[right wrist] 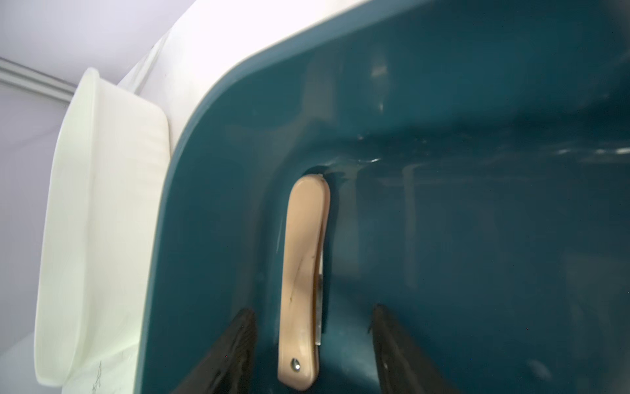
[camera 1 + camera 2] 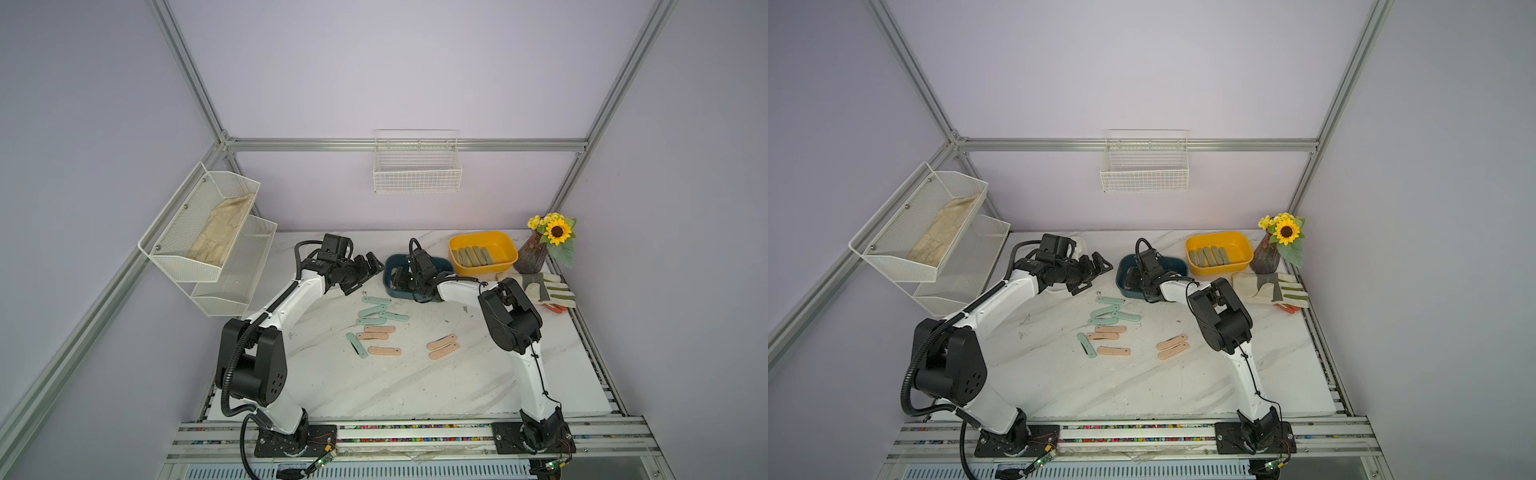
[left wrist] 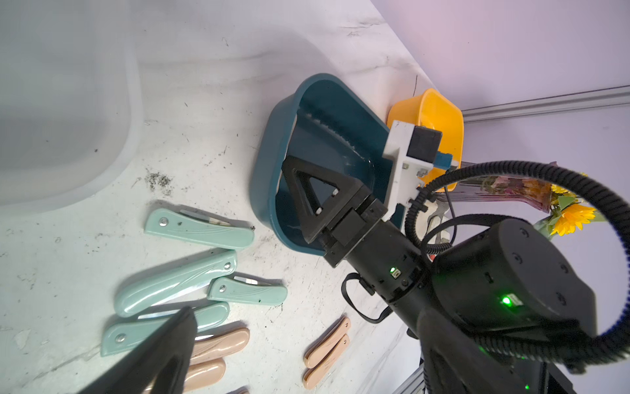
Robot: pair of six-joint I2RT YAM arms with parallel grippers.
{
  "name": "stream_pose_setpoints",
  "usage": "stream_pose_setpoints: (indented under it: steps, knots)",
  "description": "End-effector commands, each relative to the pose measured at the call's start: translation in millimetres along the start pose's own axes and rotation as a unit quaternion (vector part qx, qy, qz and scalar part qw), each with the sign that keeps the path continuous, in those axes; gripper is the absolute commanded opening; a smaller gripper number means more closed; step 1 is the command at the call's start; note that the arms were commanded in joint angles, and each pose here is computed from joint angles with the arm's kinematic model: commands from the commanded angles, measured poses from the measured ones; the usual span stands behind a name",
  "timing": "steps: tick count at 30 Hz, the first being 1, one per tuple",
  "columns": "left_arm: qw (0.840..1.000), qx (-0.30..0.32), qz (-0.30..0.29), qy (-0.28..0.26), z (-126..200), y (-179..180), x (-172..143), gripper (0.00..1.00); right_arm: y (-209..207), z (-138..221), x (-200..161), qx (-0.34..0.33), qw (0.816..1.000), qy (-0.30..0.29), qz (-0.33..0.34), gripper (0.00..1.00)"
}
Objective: Place the fruit knives into the storage box by color
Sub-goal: Move the storage box to the center of the board.
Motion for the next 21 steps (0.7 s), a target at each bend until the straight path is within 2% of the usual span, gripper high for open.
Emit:
stream_pose_setpoints:
  steps: [1,9,14,21]
  knots:
    - [0.999,-0.036,-0.013,-0.029,18.6,-16.9,5.5,1.00,11.3,14.4,4.2,0.020,1.000,-0.011,-0.003,0.59]
    - [0.999,-0.038,-0.015,-0.030,19.4,-18.8,4.3,1.00,37.8,44.0,31.4,0.029,0.998,-0.044,0.041,0.72]
    - [0.999,-0.039,-0.017,-0.027,19.3,-18.9,2.3,1.00,51.1,79.9,41.3,0.037,0.996,-0.060,0.062,0.73]
    - [0.999,-0.041,-0.020,-0.024,23.2,-18.5,-5.2,1.00,49.0,121.5,21.0,0.059,0.994,-0.027,0.085,0.71]
Point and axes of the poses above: each gripper's point midway between its finger pads, its own z axis back along the fingers, its own y axis along the line the jaws close on, x = y × z, the point moved 10 cm from there along z, back along the fingers, and after that the axes turned 2 degrees about z, right-handed, at the moved point
